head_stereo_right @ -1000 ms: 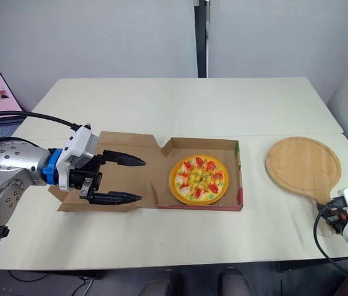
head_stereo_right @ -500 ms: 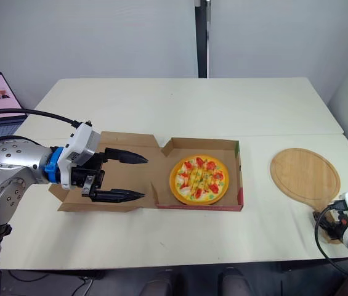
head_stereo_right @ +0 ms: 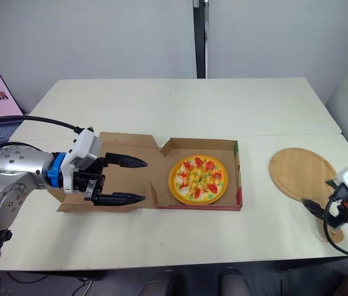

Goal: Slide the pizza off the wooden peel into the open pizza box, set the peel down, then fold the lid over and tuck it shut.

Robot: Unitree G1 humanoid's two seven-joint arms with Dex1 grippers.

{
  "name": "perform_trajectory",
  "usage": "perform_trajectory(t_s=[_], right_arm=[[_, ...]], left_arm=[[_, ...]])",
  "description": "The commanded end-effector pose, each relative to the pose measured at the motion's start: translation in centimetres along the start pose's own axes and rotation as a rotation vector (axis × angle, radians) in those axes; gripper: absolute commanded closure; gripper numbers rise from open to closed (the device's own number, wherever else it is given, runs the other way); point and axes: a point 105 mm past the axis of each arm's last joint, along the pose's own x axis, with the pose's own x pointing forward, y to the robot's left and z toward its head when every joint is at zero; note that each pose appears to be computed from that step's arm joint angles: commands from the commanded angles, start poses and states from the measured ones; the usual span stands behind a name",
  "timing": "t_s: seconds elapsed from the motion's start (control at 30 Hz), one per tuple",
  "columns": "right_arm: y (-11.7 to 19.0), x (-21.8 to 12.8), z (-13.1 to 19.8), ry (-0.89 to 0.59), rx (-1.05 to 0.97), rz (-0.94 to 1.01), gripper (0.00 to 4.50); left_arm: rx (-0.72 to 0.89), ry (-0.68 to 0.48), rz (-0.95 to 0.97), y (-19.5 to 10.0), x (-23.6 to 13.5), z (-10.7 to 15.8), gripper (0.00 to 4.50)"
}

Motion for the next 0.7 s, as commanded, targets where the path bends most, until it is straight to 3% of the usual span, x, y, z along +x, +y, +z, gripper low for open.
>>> perform_trajectory(t_s=[0.03,0.2,0.37,0.53,0.7], right_arm=[[1.5,0.7,4.2,-0.136,-0.136,0.087,0.07],[5.6,2.9,9.0,-0.312,-0.246,0.319,0.07],[8.6,4.8,12.1,-0.362,-0.271,0.568,0.07],[10.2,6.4,13.0,-0.349,-0.353,0.676,0.07],[10.5,7.4,13.4,-0.342,-0.401,0.700,0.07]], left_arm=[[-0.018,-0.048,0.048,-0.3,-1.0,0.9,0.00],[-0.176,-0.139,0.235,0.0,-2.8,-0.3,0.00],[-0.507,-0.305,0.473,-1.6,-5.6,-3.9,0.00],[-0.767,-0.481,0.785,-3.1,-9.0,-7.7,0.00],[-0.955,-0.548,0.965,-5.7,-10.1,-10.6,0.00]])
